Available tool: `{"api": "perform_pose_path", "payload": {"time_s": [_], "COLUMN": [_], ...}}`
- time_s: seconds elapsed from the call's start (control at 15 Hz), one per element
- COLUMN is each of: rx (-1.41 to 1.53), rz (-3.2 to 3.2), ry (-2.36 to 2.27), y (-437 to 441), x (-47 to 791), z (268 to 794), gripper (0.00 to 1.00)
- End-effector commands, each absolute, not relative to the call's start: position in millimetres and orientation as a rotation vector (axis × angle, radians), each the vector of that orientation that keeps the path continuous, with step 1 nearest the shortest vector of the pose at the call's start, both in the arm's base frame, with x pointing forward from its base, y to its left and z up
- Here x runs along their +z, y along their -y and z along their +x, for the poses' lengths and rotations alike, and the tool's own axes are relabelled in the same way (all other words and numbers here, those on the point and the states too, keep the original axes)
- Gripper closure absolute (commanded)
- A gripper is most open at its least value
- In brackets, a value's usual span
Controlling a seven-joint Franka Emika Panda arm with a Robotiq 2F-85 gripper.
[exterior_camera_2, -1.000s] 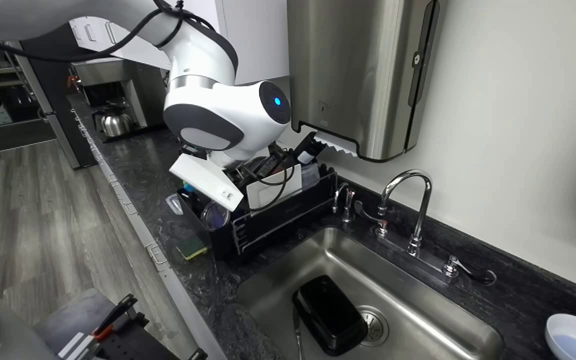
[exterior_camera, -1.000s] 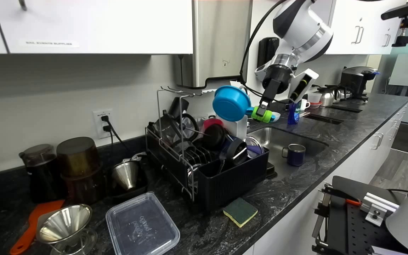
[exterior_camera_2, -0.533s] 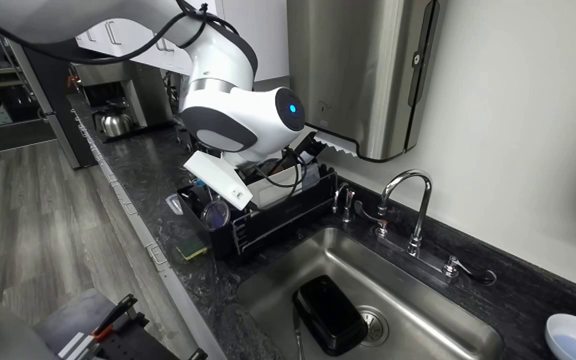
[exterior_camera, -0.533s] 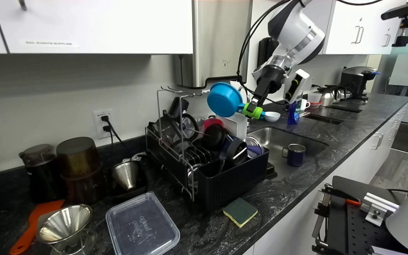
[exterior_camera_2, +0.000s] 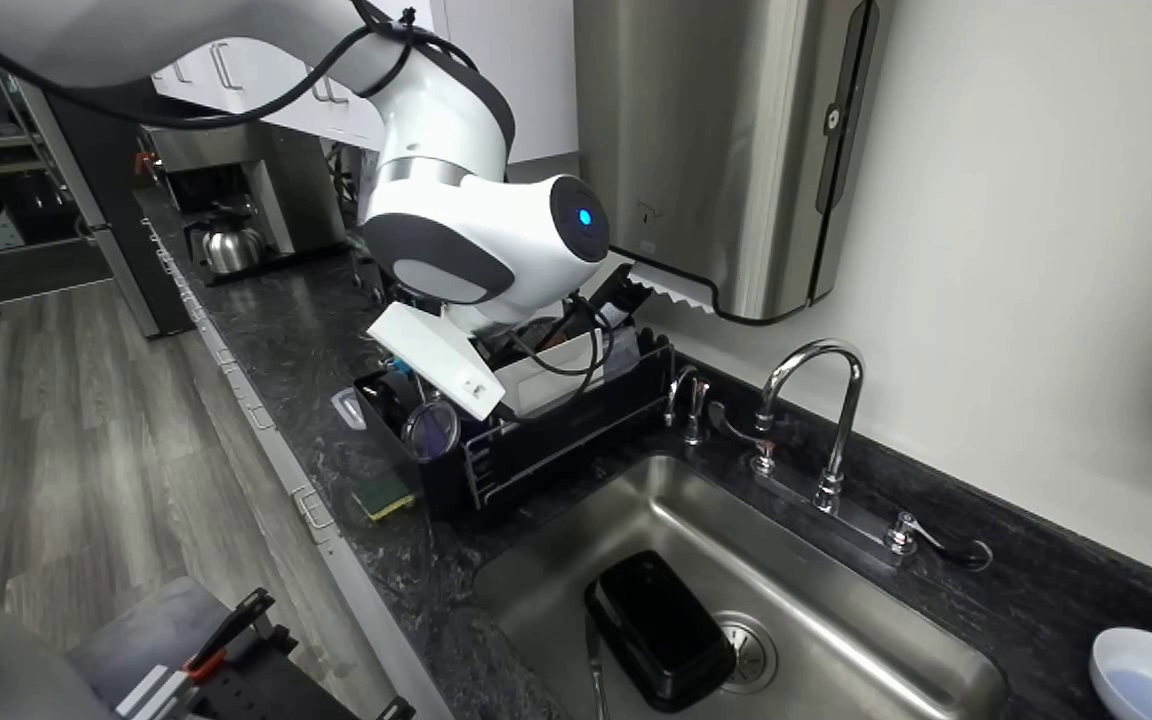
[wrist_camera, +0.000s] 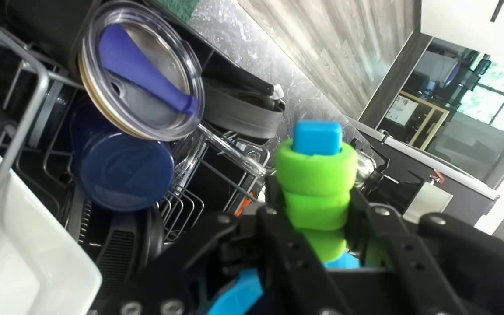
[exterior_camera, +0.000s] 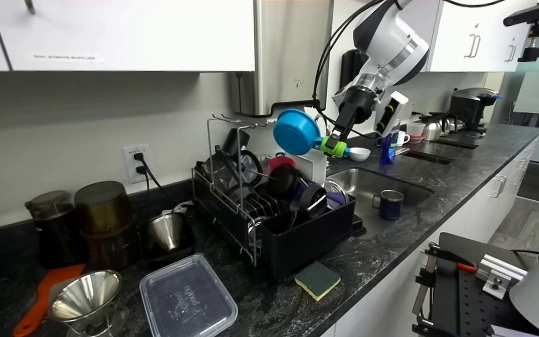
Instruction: Put the blue pan on the the dish dryer
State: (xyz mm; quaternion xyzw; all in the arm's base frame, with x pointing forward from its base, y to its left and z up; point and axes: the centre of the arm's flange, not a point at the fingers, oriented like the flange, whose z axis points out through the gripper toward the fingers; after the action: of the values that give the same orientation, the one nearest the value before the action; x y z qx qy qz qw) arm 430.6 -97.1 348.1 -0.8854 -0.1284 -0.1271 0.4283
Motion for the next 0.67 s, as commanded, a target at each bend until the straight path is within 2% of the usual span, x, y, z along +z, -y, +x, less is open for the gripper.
{"api": "perform_pose_path", "payload": {"time_s": [0.0,0.13,0.2,0.6], "rx": [-0.318,-0.318,-0.318,-0.296], "rz": [-2.211,-2.211,-2.211,-2.082], "ry": [0.32,0.32,0.32,0.213], "y": [97.3,97.2,97.3,78.9], "x": [348.1,348.1,348.1,363.5], "z": [430.6,430.6,430.6,431.9], "gripper": [0.67,0.67,0.92,0.92]}}
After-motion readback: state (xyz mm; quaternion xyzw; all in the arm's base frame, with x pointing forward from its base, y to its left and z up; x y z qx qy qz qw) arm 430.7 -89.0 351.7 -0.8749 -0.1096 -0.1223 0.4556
